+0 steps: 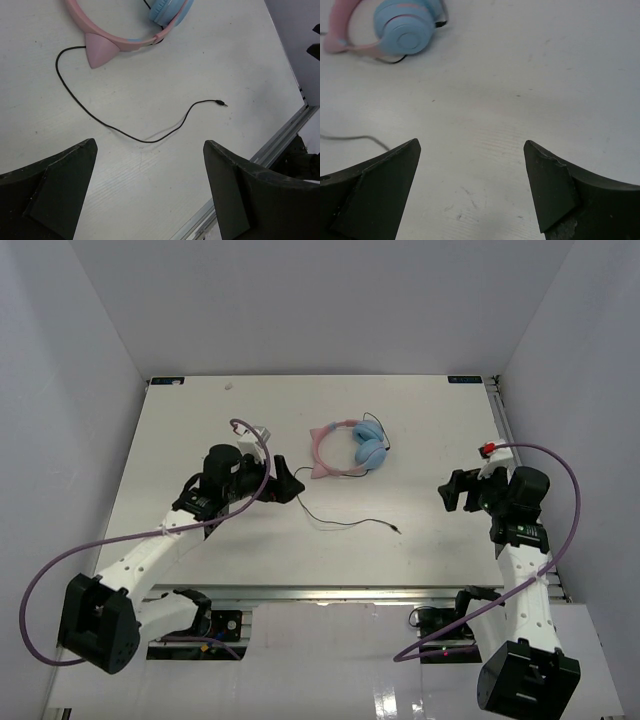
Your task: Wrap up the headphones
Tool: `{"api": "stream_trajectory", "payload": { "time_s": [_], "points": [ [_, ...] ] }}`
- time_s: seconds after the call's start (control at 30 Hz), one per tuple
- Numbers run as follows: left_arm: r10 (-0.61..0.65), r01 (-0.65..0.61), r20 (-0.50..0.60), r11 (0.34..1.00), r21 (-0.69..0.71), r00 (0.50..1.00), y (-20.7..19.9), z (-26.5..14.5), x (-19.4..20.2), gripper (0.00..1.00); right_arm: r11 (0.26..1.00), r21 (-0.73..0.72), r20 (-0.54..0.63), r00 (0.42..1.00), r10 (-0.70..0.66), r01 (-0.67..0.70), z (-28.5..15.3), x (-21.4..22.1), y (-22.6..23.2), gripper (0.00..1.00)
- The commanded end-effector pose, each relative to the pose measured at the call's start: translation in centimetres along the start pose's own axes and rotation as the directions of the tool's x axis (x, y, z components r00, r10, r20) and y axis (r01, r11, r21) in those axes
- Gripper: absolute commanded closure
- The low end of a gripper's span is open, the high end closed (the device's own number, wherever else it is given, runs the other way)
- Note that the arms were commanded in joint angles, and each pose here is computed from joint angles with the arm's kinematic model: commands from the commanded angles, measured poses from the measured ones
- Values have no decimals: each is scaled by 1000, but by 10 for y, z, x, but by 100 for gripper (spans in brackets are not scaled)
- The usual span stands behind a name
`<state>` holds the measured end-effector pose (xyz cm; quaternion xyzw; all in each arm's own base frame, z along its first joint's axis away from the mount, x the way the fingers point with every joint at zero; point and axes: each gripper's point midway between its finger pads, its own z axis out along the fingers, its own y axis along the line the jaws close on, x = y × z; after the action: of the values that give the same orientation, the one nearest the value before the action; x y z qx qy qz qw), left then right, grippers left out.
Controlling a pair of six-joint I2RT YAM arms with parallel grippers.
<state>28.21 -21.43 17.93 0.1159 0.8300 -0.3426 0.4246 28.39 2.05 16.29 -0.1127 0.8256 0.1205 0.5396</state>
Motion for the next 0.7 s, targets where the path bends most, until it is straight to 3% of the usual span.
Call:
{"api": "stream_trajectory", "payload": {
  "time_s": [0.0,0.1,0.17,0.33,0.67],
  "points": [
    [-4,4,22,1000,17,1000,-8,20,-36,2,780,-510,214,932,-293,362,-22,-12,85,10],
    [-55,49,-88,996,-78,995,17,50,-24,2,735,-583,242,937,-251,347,-24,-5,97,10],
    [-73,57,-120,990,-133,990,28,68,-32,3,752,-557,227,936,-269,351,-20,-1,91,10],
    [-170,59,-283,930,-362,944,79,122,-19,23,772,-542,185,943,-276,332,-13,13,85,10],
    [-119,-73,-349,869,-490,930,112,201,-14,26,779,-537,174,946,-273,323,-11,13,82,10]
  ]
}}
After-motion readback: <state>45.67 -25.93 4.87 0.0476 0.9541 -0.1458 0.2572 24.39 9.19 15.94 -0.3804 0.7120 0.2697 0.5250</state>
